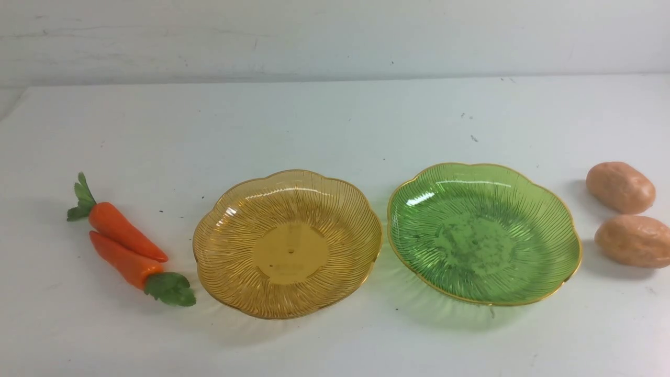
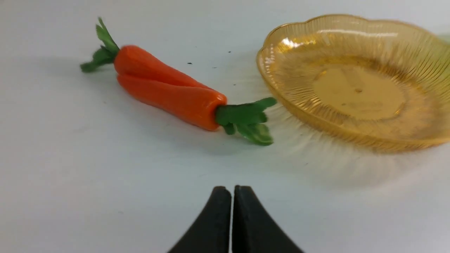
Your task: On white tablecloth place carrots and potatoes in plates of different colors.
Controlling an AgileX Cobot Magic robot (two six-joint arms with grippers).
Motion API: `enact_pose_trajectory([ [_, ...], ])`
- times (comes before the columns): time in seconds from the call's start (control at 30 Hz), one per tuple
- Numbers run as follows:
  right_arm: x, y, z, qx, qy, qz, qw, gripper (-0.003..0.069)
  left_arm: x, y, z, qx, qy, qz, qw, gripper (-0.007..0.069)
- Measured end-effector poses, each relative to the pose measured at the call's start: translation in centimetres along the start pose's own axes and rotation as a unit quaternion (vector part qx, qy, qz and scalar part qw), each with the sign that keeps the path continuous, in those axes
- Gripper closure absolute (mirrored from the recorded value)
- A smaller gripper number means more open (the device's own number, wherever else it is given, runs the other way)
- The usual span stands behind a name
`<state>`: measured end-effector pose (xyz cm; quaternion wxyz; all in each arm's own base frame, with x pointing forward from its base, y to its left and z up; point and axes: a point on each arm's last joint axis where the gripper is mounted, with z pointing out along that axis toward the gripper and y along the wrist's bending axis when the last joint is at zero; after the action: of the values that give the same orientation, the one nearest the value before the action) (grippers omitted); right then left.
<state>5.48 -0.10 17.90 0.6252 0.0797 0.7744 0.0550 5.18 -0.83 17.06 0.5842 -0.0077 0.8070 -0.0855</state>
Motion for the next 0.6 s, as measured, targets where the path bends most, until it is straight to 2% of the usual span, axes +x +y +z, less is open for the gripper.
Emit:
enact_pose_trajectory([
  [0.07,0.0,0.3,0.0,-0.014,0.0,0.073,0.997,0.0674,0.0,-0.5,0.0,0.03,0.004,-0.134,0.991,0.0628],
  [0.1,-0.1,0.4,0.0,-0.021,-0.001,0.107,0.994,0.0674,0.0,-0.7,0.0,0.037,0.006,-0.169,0.985,0.0628],
  [0.13,-0.1,0.5,0.0,-0.028,-0.002,0.144,0.989,0.0674,0.0,-1.1,-0.1,0.058,0.014,-0.259,0.964,0.0628],
  [0.2,-0.2,0.8,0.0,-0.044,-0.002,0.231,0.972,0.0674,-0.1,-1.5,-0.1,0.082,0.024,-0.361,0.929,0.0628],
  [0.23,-0.4,1.1,-0.1,-0.064,0.001,0.325,0.943,0.0674,-0.4,-2.1,-0.3,0.114,0.038,-0.484,0.867,0.0628],
  [0.3,-0.6,1.3,-0.1,-0.077,0.0,0.393,0.916,0.0674,-0.7,-2.4,-0.4,0.133,0.043,-0.553,0.822,0.0628],
  [0.33,-0.6,1.3,-0.1,-0.08,0.0,0.403,0.912,0.0674,-0.8,-2.4,-0.4,0.138,0.04,-0.564,0.814,0.0628],
  [0.4,-0.6,1.4,-0.1,-0.083,0.0,0.417,0.905,0.0674,-1.0,-2.4,-0.4,0.139,0.029,-0.557,0.818,0.0628],
  [0.47,-1.4,1.7,-0.4,-0.102,-0.003,0.454,0.885,0.0674,-1.1,-2.4,-0.4,0.144,0.025,-0.534,0.833,0.0628],
  [0.5,-3.6,2.3,-1.3,-0.134,-0.025,0.439,0.888,0.0674,-1.4,-2.6,-0.6,0.151,0.025,-0.519,0.841,0.0628],
  [0.53,-5.2,2.6,-2.0,-0.152,-0.051,0.404,0.9,0.0674,-2.6,-3.0,-1.2,0.168,0.014,-0.492,0.854,0.0628],
  [0.6,-9.9,3.5,-4.7,-0.189,-0.135,0.308,0.923,0.0674,-5.0,-3.5,-2.4,0.189,-0.002,-0.447,0.875,0.0628],
])
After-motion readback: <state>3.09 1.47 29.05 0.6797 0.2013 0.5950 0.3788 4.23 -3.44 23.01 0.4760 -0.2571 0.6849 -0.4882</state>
